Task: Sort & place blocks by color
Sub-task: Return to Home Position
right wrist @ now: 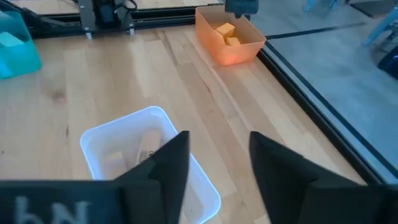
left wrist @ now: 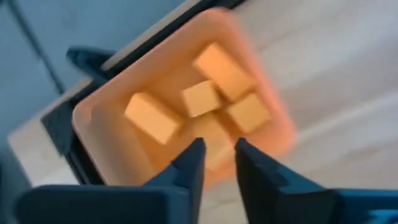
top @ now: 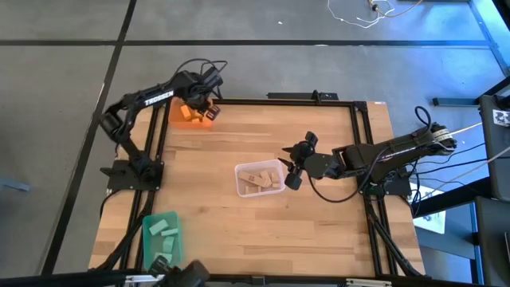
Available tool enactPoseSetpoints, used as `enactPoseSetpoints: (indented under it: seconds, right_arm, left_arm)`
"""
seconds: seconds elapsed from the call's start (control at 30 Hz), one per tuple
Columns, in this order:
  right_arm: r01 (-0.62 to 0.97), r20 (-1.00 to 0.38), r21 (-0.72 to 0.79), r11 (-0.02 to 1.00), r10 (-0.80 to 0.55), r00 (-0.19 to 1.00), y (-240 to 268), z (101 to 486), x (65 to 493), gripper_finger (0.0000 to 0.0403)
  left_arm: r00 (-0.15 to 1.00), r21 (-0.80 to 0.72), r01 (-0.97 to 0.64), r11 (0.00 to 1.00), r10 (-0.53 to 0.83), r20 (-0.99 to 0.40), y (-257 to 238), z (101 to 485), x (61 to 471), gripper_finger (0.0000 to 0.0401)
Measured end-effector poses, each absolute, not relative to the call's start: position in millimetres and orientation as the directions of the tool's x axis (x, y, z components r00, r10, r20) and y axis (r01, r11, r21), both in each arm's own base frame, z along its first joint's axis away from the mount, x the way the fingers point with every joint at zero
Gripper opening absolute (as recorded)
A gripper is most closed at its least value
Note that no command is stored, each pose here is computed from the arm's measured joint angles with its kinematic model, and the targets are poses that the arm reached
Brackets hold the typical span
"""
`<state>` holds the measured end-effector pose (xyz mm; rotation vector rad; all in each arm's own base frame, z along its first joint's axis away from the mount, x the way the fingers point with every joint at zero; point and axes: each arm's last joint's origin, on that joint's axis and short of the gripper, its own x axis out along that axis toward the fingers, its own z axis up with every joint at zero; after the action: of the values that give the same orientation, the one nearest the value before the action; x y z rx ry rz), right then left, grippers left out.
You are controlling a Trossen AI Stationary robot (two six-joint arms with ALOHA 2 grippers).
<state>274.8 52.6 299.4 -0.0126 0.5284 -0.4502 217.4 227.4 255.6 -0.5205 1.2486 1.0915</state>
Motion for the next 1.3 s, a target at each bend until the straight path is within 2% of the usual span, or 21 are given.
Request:
enactPoseSetpoints:
  seconds: [0.17, 0.23, 0.27, 0.43, 0.6, 0.83, 1.07, 1.3]
  right_arm:
    - [0.379, -0.480, -0.169, 0.910, -0.412, 0.775, 52.6, 304.8, 273.9, 0.0065]
    - [0.358, -0.467, -0.200, 0.912, -0.409, 0.784, 52.4, 313.5, 272.7, 0.0021]
    - [0.347, -0.465, -0.215, 0.913, -0.408, 0.785, 52.3, 318.1, 271.0, 0.0011]
    - [0.346, -0.482, -0.245, 0.906, -0.423, 0.768, 48.9, 342.2, 258.6, 0.0004]
    - [0.375, -0.528, -0.264, 0.889, -0.459, 0.715, 41.4, 348.9, 232.9, 0.0003]
    - [0.440, -0.551, -0.210, 0.873, -0.477, 0.685, 30.6, 362.2, 190.5, 0.0002]
    - [0.413, -0.528, -0.123, 0.902, -0.412, 0.742, 27.4, 351.2, 156.5, 0.0001]
    - [0.281, -0.434, -0.049, 0.959, -0.274, 0.858, 27.3, 325.8, 135.1, 0.0000]
  left_arm:
    - [0.052, 0.236, -0.753, 0.614, 0.413, -0.909, 191.7, 284.6, 225.9, 0.0010]
    - [0.095, 0.242, -0.719, 0.651, 0.437, -0.894, 174.3, 296.8, 228.0, 0.0006]
    - [0.119, 0.242, -0.697, 0.675, 0.442, -0.889, 165.4, 302.6, 228.4, 0.0007]
    - [0.259, 0.244, -0.617, 0.748, 0.486, -0.835, 117.8, 333.1, 226.1, 0.0002]
    - [0.410, 0.242, -0.540, 0.806, 0.503, -0.761, 70.1, 359.2, 216.0, 0.0001]
    - [0.588, 0.192, -0.442, 0.876, 0.445, -0.676, 25.2, 379.5, 192.7, 0.0000]
    - [0.627, 0.178, -0.431, 0.885, 0.435, -0.647, 2.3, 351.4, 164.4, 0.0000]
    - [0.744, 0.078, -0.389, 0.918, 0.363, -0.561, -9.9, 323.7, 140.5, 0.0000]
